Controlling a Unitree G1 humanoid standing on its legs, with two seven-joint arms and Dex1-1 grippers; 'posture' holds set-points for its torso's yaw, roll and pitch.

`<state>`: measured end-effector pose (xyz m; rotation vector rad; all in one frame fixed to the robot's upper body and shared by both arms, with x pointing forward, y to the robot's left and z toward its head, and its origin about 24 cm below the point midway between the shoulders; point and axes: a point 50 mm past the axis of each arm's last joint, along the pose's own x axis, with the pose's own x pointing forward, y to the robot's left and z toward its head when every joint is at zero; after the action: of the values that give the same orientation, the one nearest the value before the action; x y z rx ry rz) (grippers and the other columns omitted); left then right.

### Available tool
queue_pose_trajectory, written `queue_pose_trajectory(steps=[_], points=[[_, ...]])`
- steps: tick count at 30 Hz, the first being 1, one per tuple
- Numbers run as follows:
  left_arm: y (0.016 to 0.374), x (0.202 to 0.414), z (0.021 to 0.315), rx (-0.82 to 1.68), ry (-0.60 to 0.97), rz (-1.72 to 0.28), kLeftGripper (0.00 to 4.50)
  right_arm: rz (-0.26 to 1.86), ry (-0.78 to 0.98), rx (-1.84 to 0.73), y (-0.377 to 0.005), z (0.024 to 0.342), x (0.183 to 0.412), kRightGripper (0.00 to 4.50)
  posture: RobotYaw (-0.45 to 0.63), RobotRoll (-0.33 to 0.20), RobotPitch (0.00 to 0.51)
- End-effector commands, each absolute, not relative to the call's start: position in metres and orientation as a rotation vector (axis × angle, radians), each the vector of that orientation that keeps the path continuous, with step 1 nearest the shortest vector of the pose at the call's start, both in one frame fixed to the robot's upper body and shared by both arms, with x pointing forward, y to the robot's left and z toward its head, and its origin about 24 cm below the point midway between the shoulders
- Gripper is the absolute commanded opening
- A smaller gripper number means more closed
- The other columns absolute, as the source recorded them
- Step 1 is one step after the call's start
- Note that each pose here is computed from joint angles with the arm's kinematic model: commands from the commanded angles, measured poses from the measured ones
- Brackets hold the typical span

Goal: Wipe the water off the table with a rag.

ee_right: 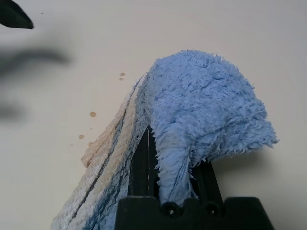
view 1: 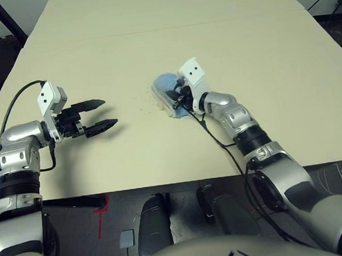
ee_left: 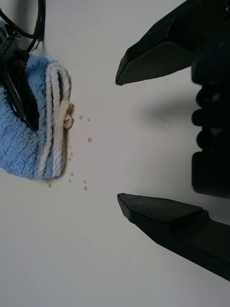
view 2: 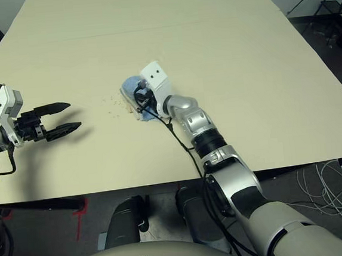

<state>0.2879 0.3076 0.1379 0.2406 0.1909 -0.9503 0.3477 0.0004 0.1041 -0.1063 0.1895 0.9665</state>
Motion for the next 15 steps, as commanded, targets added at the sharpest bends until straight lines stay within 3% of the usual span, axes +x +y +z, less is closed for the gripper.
queue_pose_trajectory(steps=[1,8,15], points=[[0.31,0.284,0.139,0.248,0.192,-0.948,4.5,1.096,0.34,-0.127,0.028,0.072,0.325,0.01,-0.06,0.0,0.201],[0.309,0.282,0.137,0.245,0.193,-0.947,4.5,1.15,0.325,-0.13,0.044,0.073,0.316,0.01,-0.06,0.0,0.201],[0.306,0.282,0.135,0.24,0.193,-0.953,4.5,1.037,0.337,-0.13,0.011,0.07,0.333,0.01,-0.06,0.0,0.199]])
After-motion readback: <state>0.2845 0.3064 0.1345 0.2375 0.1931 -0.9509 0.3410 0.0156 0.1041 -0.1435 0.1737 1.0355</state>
